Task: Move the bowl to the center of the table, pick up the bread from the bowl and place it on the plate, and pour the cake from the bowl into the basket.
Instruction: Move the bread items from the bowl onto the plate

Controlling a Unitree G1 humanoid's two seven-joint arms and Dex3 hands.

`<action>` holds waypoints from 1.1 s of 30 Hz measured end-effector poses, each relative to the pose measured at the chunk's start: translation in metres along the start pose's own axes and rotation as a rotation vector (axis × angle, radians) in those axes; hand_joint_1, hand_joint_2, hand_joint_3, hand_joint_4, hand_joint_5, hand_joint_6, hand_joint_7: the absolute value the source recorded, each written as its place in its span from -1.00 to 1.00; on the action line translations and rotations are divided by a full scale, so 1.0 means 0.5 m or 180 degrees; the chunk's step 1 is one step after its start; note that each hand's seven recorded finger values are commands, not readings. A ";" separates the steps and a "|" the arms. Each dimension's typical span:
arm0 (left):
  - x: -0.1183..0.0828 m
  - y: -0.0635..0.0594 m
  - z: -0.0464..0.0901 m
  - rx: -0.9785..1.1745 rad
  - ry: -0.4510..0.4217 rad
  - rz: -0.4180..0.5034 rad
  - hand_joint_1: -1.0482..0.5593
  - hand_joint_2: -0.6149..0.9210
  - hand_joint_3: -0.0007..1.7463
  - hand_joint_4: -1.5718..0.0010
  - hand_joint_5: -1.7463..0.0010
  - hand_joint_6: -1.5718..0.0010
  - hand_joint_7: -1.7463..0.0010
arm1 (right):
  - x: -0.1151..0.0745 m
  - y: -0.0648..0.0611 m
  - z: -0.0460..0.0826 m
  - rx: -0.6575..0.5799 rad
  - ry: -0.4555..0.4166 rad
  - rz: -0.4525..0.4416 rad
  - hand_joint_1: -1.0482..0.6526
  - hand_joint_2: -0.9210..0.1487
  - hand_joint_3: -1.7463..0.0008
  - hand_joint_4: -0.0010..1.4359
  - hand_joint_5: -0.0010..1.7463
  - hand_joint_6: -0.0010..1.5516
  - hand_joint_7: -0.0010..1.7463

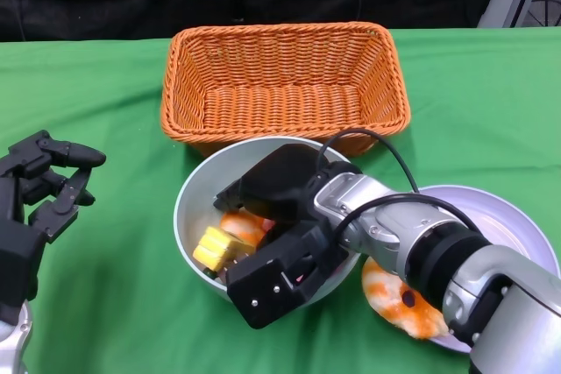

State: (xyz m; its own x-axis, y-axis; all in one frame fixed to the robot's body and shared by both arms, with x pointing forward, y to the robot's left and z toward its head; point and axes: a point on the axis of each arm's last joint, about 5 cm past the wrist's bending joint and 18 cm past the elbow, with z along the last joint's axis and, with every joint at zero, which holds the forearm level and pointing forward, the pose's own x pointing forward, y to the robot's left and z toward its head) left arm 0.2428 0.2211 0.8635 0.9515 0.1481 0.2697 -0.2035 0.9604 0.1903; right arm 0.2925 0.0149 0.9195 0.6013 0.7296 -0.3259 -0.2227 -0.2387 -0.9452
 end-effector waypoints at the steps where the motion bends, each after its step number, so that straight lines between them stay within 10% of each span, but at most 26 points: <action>1: 0.000 0.000 0.000 0.0006 -0.0006 -0.0002 0.17 1.00 -0.56 -0.01 -0.58 -0.05 -0.17 | 0.001 -0.001 0.001 -0.0016 0.0010 0.0030 -0.70 -1.00 0.96 -0.09 -1.00 -0.57 -1.00; 12: -0.001 -0.003 0.000 0.0025 -0.0025 -0.0003 0.15 1.00 -0.57 0.00 -0.57 -0.02 -0.18 | 0.008 -0.024 0.017 -0.0219 0.0079 0.0403 -0.21 -1.00 0.94 0.21 -0.86 -0.37 -0.97; 15: -0.001 -0.004 0.000 0.0021 -0.0025 -0.0005 0.15 1.00 -0.57 0.00 -0.58 -0.02 -0.18 | 0.007 -0.023 0.017 -0.0172 0.0079 0.0398 -0.04 -1.00 0.91 -0.04 -0.03 -0.32 -0.99; 21: -0.001 -0.006 0.001 0.0005 -0.0045 -0.0008 0.17 1.00 -0.57 0.00 -0.58 -0.03 -0.18 | -0.001 0.007 0.010 -0.0015 0.0028 0.0080 0.07 -0.98 0.99 -0.04 0.47 -0.14 -0.98; 29: -0.002 -0.007 0.001 -0.0045 -0.0039 0.0023 0.17 1.00 -0.56 0.01 -0.58 -0.03 -0.18 | -0.006 0.024 0.004 0.0140 0.0009 -0.0056 0.08 -0.98 1.00 -0.03 0.55 -0.11 -0.99; 31: -0.002 -0.008 0.001 -0.0047 -0.0042 0.0022 0.17 1.00 -0.56 0.00 -0.58 -0.03 -0.17 | -0.010 0.036 0.000 0.0135 -0.0021 -0.0227 -0.05 -0.89 1.00 0.01 0.08 0.24 -0.95; 33: -0.002 -0.007 0.001 -0.0049 -0.0044 0.0026 0.17 1.00 -0.57 0.00 -0.57 -0.03 -0.17 | -0.018 0.057 -0.009 0.0155 -0.0023 -0.0417 -0.06 -0.87 1.00 -0.03 0.06 0.31 -0.98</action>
State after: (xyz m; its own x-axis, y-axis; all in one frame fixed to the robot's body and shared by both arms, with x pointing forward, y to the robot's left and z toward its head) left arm 0.2426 0.2175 0.8630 0.9465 0.1528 0.2842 -0.2074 0.9628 0.1734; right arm 0.2844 -0.0015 0.8955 0.6220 0.7571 -0.1995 -0.1799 -0.1098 -0.9775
